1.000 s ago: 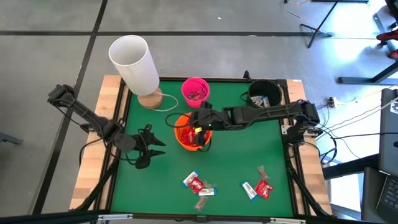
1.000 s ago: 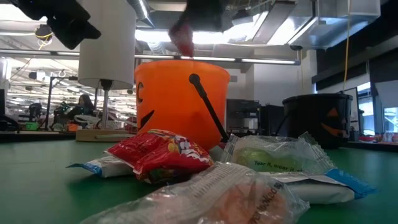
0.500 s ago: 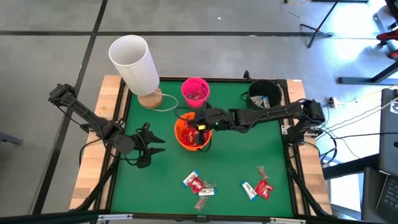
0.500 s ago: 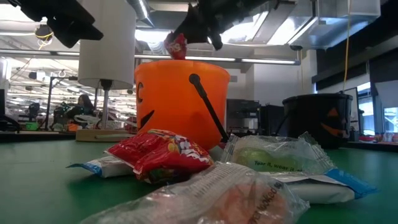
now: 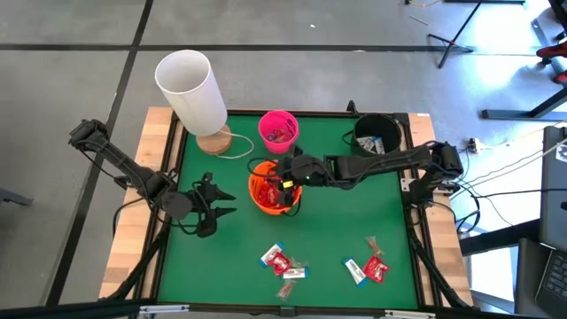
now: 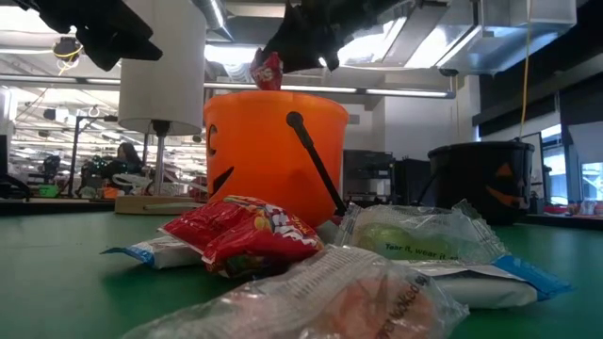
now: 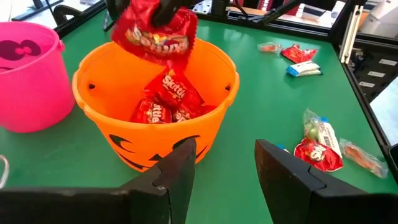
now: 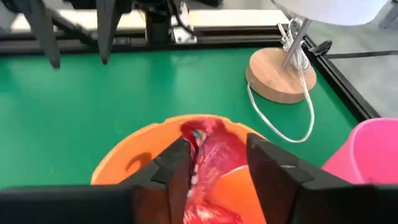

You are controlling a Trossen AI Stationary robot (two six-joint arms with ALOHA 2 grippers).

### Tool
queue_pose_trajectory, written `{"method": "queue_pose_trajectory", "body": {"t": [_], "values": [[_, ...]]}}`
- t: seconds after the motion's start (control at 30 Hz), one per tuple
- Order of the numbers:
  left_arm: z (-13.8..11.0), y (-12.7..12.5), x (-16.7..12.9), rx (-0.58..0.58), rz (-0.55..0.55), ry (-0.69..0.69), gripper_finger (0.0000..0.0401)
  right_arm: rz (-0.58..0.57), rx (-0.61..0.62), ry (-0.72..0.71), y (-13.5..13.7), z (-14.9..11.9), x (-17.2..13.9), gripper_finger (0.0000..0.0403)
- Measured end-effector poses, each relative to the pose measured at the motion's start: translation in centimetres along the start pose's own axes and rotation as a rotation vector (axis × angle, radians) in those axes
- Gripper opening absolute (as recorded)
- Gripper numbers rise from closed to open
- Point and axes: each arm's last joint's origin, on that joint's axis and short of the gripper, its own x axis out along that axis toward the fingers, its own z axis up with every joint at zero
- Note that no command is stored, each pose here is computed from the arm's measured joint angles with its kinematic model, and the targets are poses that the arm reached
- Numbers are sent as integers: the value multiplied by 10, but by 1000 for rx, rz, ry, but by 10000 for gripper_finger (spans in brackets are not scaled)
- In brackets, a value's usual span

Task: Sort candy
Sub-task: Put the red candy into the orange bin, then put the white candy into the black bucket

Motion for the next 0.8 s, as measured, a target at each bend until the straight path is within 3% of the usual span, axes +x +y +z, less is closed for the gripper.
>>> {"method": "queue_pose_trajectory", "body": {"t": [0.17, 0.33, 0.5, 0.63, 0.8], "values": [[0, 0, 0, -1, 8, -5, 160, 0, -42, 48, -1, 14, -8, 185], [1, 0, 0, -5, 15, -14, 160, 25, -44, 65, -2, 34, -20, 191], [1, 0, 0, -6, 14, -14, 160, -102, -40, 208, 3, 56, -53, 175], [1, 0, 0, -4, 14, -13, 160, -54, -118, 247, 32, 73, -97, 152], [1, 0, 0, 1, 19, -14, 160, 63, -225, 302, 84, 63, -145, 129]]}}
